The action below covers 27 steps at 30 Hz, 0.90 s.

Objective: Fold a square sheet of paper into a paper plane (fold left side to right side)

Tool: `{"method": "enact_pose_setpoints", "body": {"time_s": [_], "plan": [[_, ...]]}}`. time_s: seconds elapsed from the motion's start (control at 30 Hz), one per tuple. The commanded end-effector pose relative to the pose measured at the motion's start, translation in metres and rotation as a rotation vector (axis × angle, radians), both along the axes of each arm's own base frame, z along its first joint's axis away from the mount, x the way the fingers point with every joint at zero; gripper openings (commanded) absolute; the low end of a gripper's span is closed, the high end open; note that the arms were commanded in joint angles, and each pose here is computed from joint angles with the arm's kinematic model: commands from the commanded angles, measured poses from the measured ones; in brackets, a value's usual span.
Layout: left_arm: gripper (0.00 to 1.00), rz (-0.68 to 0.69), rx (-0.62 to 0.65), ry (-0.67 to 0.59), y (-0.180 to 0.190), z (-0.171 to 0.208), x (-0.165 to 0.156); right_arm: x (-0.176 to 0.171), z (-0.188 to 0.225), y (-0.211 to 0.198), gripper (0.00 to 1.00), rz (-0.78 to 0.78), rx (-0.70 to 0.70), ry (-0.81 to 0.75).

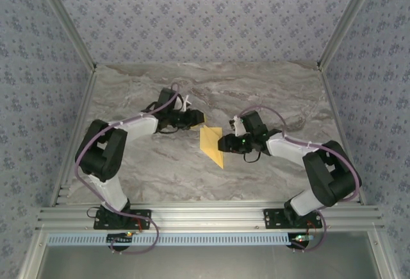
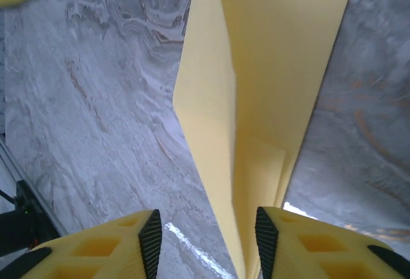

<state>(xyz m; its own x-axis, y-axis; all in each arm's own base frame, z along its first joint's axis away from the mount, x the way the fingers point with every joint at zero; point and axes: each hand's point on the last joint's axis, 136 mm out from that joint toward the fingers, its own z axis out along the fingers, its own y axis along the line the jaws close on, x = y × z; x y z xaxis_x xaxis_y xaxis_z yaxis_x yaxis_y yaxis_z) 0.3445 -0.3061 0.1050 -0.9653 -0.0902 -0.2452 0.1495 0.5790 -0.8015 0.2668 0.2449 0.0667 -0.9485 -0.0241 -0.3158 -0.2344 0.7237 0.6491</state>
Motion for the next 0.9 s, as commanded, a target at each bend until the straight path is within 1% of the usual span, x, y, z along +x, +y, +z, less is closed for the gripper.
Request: {"method": "enact_pose_setpoints", "body": {"time_s": [0.0, 0.03, 0.1, 0.17, 0.27, 0.4, 0.5, 0.57, 0.6, 0.67, 0.77, 0.87], "plan": [[0.37, 0.014, 0.011, 0.004, -0.012, -0.004, -0.005, 0.007, -0.004, -0.016, 0.56, -0.066, -0.037, 0.009], [0.38, 0.023, 0.021, 0.013, -0.013, -0.009, -0.008, 0.008, -0.006, -0.02, 0.58, -0.08, -0.035, 0.013], [0.41, 0.032, 0.029, 0.037, -0.014, -0.017, -0.011, 0.01, -0.005, -0.021, 0.58, -0.082, -0.016, 0.014], [0.43, 0.044, 0.046, 0.052, -0.013, -0.026, -0.013, 0.01, 0.0, -0.015, 0.58, -0.045, 0.014, 0.004], [0.43, 0.056, 0.049, 0.049, -0.012, -0.027, -0.011, 0.013, 0.003, -0.005, 0.58, -0.001, 0.025, -0.019], [0.44, 0.061, 0.066, 0.037, -0.009, -0.023, -0.01, 0.024, 0.002, 0.003, 0.55, 0.021, 0.014, -0.033], [0.46, 0.064, 0.082, 0.033, -0.006, -0.021, -0.011, 0.033, -0.007, 0.008, 0.51, 0.029, -0.008, -0.018], [0.47, 0.065, 0.084, 0.036, -0.005, -0.021, -0.012, 0.038, -0.011, 0.012, 0.46, 0.04, -0.011, -0.012], [0.47, 0.066, 0.084, 0.04, -0.005, -0.022, -0.013, 0.04, -0.011, 0.014, 0.41, 0.042, -0.009, -0.012], [0.48, 0.067, 0.086, 0.049, -0.005, -0.024, -0.015, 0.043, -0.014, 0.016, 0.28, 0.046, -0.011, -0.01], [0.48, 0.068, 0.085, 0.06, -0.005, -0.026, -0.016, 0.045, -0.019, 0.014, 0.13, 0.038, -0.028, -0.006], [0.49, 0.065, 0.087, 0.073, -0.007, -0.029, -0.016, 0.046, -0.02, 0.01, 0.05, 0.032, -0.042, -0.008]]}}
